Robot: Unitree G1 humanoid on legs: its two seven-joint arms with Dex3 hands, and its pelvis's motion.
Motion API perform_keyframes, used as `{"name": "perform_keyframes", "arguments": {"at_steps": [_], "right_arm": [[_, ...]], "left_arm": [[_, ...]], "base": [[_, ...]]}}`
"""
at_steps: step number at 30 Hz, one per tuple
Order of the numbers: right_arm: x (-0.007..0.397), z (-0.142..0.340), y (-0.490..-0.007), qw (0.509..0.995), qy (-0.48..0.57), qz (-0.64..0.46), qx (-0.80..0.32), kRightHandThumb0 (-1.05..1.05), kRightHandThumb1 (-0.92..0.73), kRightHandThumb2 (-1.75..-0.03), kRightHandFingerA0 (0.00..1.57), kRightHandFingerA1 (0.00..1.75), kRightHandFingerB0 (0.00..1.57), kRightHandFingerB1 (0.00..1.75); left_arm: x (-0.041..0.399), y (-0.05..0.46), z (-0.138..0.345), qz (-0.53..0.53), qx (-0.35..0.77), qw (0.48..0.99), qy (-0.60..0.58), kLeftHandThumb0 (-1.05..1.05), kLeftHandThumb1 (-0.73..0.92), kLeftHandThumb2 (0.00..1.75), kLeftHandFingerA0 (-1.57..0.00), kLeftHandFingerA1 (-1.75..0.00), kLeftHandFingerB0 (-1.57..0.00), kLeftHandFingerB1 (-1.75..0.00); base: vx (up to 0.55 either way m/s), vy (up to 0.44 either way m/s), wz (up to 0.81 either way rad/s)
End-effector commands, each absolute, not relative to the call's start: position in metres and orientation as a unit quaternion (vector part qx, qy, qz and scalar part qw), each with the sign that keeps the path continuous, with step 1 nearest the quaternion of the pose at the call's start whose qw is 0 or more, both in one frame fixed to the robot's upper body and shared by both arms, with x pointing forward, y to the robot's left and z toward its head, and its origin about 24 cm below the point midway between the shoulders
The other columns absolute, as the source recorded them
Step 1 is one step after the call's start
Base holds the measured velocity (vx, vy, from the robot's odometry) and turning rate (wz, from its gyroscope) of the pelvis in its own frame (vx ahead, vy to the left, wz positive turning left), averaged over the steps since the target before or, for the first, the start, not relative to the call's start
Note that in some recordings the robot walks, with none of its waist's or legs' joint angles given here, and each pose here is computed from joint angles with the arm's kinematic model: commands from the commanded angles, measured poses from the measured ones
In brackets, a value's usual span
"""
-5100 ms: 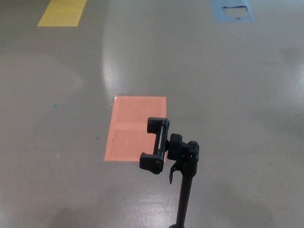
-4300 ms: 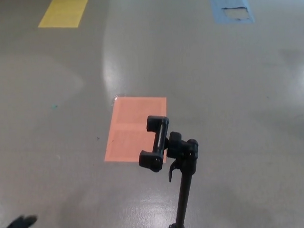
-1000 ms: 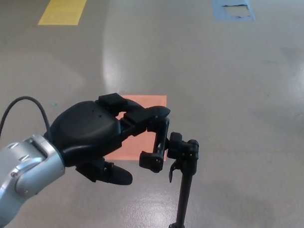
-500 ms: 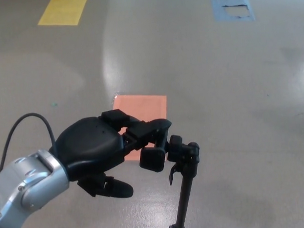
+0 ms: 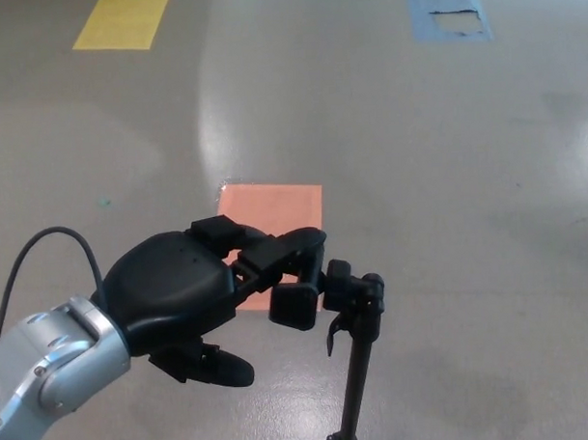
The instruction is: The robot uses its left hand to grab the top of a phone stand kept on the floor and tilt it upwards to adjust its angle
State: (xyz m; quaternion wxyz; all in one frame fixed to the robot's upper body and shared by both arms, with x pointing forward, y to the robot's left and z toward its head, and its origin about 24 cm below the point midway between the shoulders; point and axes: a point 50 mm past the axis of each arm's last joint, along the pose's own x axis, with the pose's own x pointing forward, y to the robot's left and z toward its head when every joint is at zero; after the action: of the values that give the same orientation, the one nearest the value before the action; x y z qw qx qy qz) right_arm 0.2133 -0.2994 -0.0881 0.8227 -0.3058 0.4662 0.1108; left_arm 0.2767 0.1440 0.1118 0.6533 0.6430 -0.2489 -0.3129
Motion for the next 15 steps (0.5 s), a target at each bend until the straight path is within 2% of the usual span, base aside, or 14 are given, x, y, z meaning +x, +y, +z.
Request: {"name": "perform_keyframes", "arguments": {"at_steps": [1, 7, 8, 9, 10, 12, 13, 14, 15], "right_arm": [[0.214, -0.084, -0.305, 0.824, 0.467, 0.107, -0.303, -0.57, -0.79, -0.62, 0.32, 0.42, 0.24, 0.33], [0.215, -0.084, -0.305, 0.820, 0.467, 0.112, -0.312, -0.58, -0.79, -0.61, 0.33, 0.41, 0.24, 0.32], [0.215, -0.084, -0.305, 0.820, 0.468, 0.110, -0.311, -0.62, -0.62, -0.94, 0.26, 0.52, 0.16, 0.45], [0.215, -0.084, -0.305, 0.820, 0.468, 0.109, -0.310, -0.62, -0.62, -0.94, 0.26, 0.52, 0.16, 0.45], [0.216, -0.084, -0.305, 0.823, 0.468, 0.105, -0.305, -0.58, -0.78, -0.63, 0.33, 0.43, 0.23, 0.33], [0.217, -0.083, -0.305, 0.824, 0.467, 0.105, -0.303, -0.58, -0.78, -0.62, 0.32, 0.43, 0.23, 0.33], [0.217, -0.083, -0.305, 0.825, 0.466, 0.105, -0.303, -0.63, -0.62, -0.94, 0.27, 0.54, 0.17, 0.47], [0.216, -0.083, -0.305, 0.825, 0.466, 0.105, -0.303, -0.63, -0.62, -0.94, 0.27, 0.54, 0.17, 0.47], [0.216, -0.083, -0.305, 0.824, 0.467, 0.105, -0.304, -0.59, -0.77, -0.63, 0.32, 0.43, 0.25, 0.33]], "left_arm": [[0.277, 0.152, 0.104, -0.323, 0.657, 0.640, -0.233, -0.78, 0.71, 0.63, -0.20, -0.31, 0.00, -0.18], [0.279, 0.155, 0.105, -0.323, 0.653, 0.646, -0.229, -0.78, 0.72, 0.63, -0.20, -0.31, 0.00, -0.18], [0.280, 0.156, 0.108, -0.320, 0.653, 0.648, -0.227, -0.78, 0.71, 0.63, -0.19, -0.30, 0.00, -0.17], [0.281, 0.157, 0.109, -0.320, 0.653, 0.648, -0.227, -0.78, 0.71, 0.63, -0.19, -0.30, 0.00, -0.17], [0.283, 0.159, 0.111, -0.313, 0.656, 0.648, -0.229, -0.79, 0.56, 0.89, -0.13, -0.42, -0.03, -0.18], [0.286, 0.164, 0.115, -0.305, 0.662, 0.645, -0.231, -0.79, 0.55, 0.89, -0.14, -0.42, -0.03, -0.19], [0.286, 0.165, 0.116, -0.303, 0.663, 0.644, -0.232, -0.79, 0.55, 0.89, -0.13, -0.42, -0.03, -0.19], [0.287, 0.166, 0.116, -0.302, 0.664, 0.643, -0.231, -0.79, 0.55, 0.89, -0.13, -0.42, -0.03, -0.19], [0.288, 0.168, 0.116, -0.301, 0.666, 0.643, -0.230, -0.79, 0.55, 0.89, -0.13, -0.42, -0.02, -0.18]], "base": [[0.00, 0.000, 0.00], [0.00, 0.000, 0.00], [0.00, 0.000, 0.00], [0.00, 0.000, 0.00], [0.00, 0.000, 0.00], [0.00, 0.000, 0.00], [0.00, 0.000, 0.00], [0.00, 0.000, 0.00], [0.00, 0.000, 0.00]]}}
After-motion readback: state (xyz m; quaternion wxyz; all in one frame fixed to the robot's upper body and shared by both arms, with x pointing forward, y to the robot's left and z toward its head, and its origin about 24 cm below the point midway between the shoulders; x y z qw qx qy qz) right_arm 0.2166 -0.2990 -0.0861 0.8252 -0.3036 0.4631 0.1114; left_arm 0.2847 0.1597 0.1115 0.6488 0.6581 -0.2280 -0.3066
